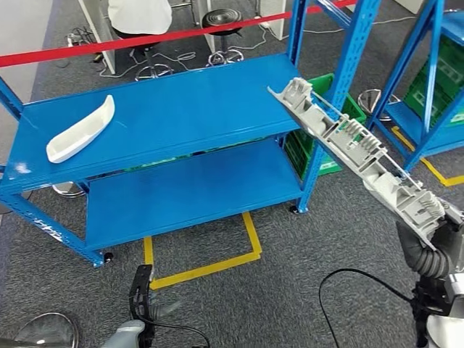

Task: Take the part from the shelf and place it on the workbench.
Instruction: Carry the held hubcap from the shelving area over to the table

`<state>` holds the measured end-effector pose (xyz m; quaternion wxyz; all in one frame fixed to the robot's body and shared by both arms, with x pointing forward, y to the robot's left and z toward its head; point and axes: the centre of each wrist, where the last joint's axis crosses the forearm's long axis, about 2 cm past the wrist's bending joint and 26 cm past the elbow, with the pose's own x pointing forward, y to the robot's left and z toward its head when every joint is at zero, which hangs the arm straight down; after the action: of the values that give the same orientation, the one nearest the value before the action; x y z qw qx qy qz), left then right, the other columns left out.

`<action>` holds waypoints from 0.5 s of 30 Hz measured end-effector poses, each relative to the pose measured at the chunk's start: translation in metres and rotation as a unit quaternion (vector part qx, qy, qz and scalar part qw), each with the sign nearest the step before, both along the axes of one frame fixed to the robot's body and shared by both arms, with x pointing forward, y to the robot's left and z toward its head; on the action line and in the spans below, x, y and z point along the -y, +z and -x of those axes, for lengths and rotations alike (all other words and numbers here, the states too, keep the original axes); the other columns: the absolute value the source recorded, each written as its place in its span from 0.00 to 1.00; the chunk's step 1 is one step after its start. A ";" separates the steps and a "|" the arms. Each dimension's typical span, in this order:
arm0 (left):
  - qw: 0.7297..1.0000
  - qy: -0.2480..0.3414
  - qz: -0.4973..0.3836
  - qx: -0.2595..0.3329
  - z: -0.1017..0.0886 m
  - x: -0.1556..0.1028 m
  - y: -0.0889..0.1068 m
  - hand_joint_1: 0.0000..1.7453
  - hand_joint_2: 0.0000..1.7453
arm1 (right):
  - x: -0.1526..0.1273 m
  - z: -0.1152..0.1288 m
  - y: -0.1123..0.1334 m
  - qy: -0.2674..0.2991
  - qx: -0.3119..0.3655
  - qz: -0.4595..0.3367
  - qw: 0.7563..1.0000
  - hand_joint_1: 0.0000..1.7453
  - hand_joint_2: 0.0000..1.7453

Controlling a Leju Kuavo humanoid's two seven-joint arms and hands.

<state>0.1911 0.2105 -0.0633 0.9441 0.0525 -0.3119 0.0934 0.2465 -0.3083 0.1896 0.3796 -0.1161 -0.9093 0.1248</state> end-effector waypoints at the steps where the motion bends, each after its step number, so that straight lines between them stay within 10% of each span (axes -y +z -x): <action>1: 1.000 -0.002 -0.001 0.000 0.000 0.000 0.000 0.00 1.00 | 0.000 0.000 0.000 0.001 0.002 -0.002 1.000 1.00 1.00; 6: 0.998 -0.057 -0.013 0.007 0.007 0.001 -0.003 0.00 1.00 | 0.002 0.008 0.000 -0.026 0.027 -0.009 0.999 1.00 1.00; 12: 0.986 -0.153 -0.017 -0.070 0.137 0.014 -0.021 0.00 1.00 | 0.039 0.066 -0.007 -0.105 0.055 -0.020 0.993 1.00 1.00; 15: 0.988 -0.138 -0.013 -0.070 0.150 0.009 -0.012 0.00 1.00 | 0.024 0.050 -0.003 -0.128 0.054 -0.016 0.990 1.00 1.00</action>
<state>0.0414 0.2013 -0.0754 0.9666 0.0279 -0.2505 -0.0454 0.1966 -0.3327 0.1870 0.3442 -0.2323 -0.9081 0.0540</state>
